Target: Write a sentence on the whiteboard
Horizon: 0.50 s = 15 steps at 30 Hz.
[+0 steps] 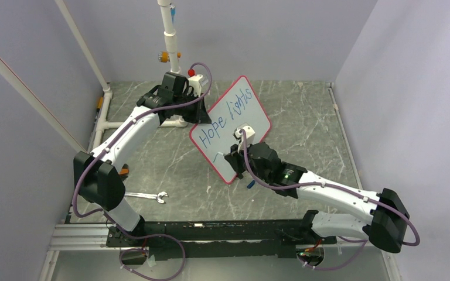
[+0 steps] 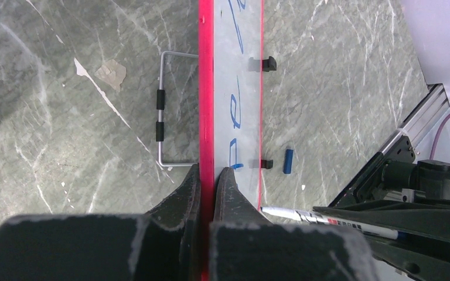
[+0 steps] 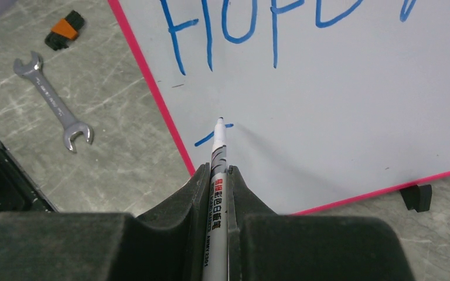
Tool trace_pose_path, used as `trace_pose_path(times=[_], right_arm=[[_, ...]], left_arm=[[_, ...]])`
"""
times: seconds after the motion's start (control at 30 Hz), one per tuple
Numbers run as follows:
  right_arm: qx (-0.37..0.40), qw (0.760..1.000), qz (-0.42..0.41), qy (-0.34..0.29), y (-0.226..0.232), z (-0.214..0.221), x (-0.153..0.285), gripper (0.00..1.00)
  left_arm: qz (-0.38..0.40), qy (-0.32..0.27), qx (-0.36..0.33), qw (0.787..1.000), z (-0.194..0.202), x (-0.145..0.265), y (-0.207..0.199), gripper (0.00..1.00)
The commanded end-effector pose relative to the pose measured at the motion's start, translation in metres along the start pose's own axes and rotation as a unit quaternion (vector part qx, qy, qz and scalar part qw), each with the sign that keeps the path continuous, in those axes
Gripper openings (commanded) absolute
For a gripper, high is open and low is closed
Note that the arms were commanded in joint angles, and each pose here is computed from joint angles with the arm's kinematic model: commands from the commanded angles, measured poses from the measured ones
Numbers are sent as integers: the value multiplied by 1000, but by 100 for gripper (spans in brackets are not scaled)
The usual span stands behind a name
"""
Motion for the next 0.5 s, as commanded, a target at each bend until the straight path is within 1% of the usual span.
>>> trace_pose_path(times=[0.0,0.27,0.47], right_arm=[[-18,999,-25,-38,6,-22,3,0],[-16,998,-43,-38,14,-33,-9,0],[-15,999,-34,-37,13,-40,-18,0]], left_arm=[[-127,24,-54,990,13,-7,50,0],[-126,23,-55,990,13,-7,50,0],[-124,22,-56,990,13,-6,49,0]])
Point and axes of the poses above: each gripper's point midway between its finger pads, its own x axis back along the fingers, its own y axis along the line the jaws close on, z = x × y, the point moved 4 cm from there along x, back along the fingers, and after that the axes turned 14 degrees about x, right-handed, at the moved point
